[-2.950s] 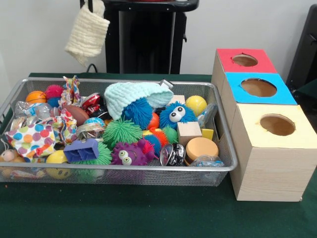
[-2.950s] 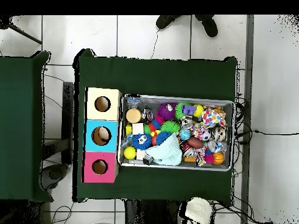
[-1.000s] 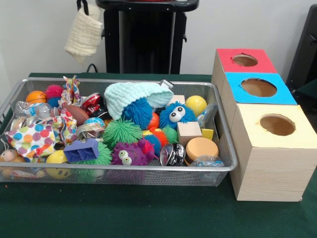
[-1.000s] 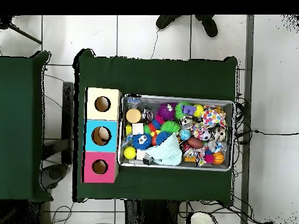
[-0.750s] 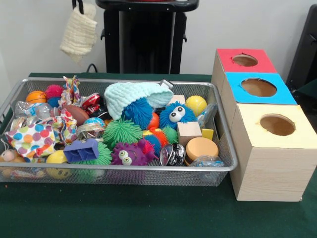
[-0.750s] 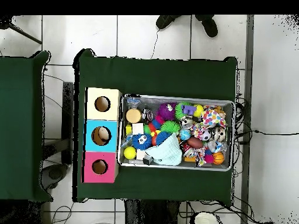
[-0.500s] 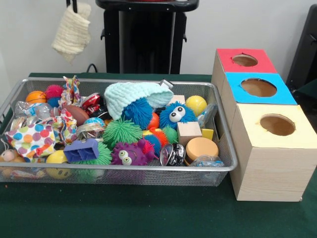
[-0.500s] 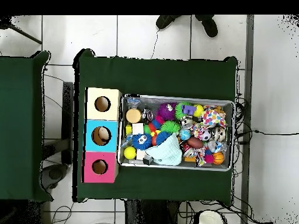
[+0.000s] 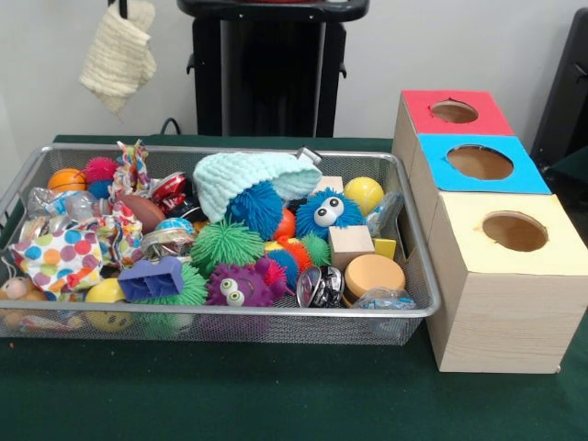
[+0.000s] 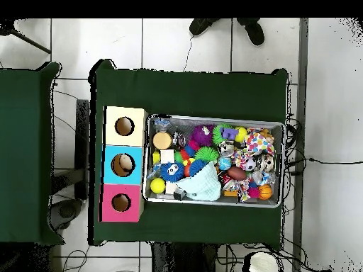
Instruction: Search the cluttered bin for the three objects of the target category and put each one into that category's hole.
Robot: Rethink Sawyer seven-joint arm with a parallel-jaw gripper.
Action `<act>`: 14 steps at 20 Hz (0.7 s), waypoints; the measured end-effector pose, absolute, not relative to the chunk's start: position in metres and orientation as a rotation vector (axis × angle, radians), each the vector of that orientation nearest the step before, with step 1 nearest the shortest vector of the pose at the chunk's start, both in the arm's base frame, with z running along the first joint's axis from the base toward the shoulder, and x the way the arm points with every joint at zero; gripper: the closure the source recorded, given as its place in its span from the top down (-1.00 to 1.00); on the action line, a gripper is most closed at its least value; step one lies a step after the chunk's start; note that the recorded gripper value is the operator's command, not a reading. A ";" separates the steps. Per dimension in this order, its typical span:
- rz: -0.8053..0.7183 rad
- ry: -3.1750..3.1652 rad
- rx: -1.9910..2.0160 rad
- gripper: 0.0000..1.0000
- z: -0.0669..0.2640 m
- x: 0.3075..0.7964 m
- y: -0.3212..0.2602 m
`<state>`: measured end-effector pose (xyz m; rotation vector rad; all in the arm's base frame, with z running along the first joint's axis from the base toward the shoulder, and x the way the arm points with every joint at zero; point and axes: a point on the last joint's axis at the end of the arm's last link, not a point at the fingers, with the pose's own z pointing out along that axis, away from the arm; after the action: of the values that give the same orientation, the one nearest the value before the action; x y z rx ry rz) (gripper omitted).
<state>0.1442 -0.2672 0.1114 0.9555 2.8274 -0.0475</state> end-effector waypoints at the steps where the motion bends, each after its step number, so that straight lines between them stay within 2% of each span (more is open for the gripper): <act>1: -0.049 2.826 0.955 -1.00 0.112 0.145 -0.268; 14: -0.069 2.823 0.948 -1.00 0.115 0.147 -0.271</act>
<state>0.1473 -0.2710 0.1147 0.9481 2.8233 -0.0687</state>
